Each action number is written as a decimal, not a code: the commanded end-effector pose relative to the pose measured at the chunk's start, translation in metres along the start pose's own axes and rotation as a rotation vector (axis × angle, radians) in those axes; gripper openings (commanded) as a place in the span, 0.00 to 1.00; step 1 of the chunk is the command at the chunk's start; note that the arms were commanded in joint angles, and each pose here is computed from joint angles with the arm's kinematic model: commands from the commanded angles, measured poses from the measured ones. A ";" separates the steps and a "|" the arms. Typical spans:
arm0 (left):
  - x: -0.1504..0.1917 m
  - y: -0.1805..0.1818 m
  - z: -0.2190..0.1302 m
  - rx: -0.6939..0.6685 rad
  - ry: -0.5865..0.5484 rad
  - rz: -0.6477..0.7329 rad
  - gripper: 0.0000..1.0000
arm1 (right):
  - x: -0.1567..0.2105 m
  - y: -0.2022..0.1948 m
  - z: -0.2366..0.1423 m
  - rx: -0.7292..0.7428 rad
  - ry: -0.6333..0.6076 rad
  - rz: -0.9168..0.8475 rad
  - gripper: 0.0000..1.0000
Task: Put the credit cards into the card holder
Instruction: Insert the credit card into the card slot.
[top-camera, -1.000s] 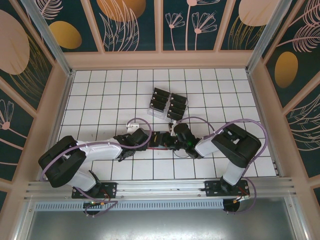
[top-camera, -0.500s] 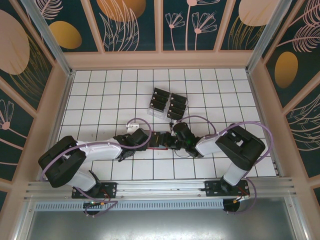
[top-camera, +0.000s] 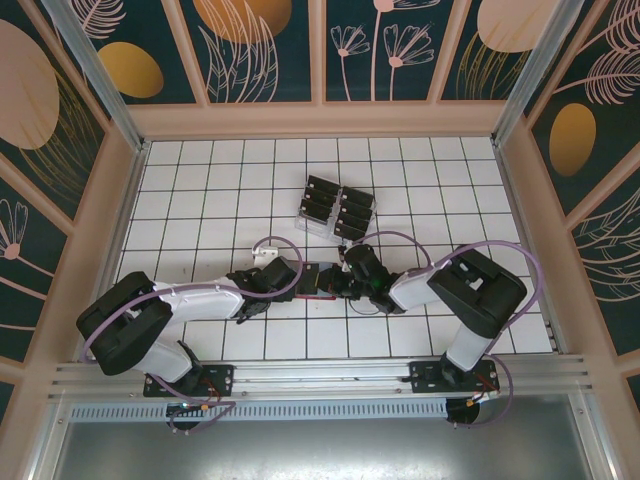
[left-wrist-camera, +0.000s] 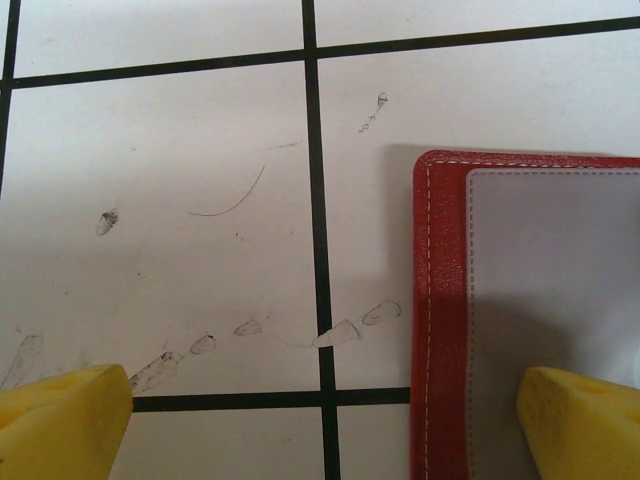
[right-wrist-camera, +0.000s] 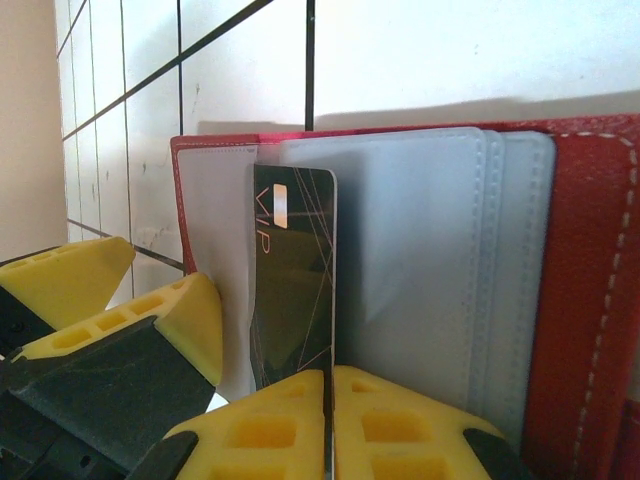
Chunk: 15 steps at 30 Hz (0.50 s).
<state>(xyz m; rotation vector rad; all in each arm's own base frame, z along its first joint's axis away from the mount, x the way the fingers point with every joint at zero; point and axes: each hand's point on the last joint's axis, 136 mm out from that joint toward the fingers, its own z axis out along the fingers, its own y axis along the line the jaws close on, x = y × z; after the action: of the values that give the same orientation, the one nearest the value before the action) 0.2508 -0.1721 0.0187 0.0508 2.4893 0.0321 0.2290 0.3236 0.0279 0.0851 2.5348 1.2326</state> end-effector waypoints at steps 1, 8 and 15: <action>0.015 0.010 0.002 -0.030 0.041 0.019 0.99 | 0.006 -0.013 0.007 0.051 0.026 0.000 0.09; 0.014 0.010 0.001 -0.026 0.041 0.017 0.99 | 0.007 -0.012 0.007 0.051 0.033 0.005 0.21; -0.001 0.009 -0.008 -0.026 0.004 0.001 0.99 | 0.005 -0.009 -0.001 0.061 0.020 0.000 0.34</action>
<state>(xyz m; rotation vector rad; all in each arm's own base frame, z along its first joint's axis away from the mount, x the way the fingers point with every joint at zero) 0.2505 -0.1717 0.0207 0.0491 2.4871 0.0287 0.2318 0.3334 0.0385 0.0596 2.5046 1.2798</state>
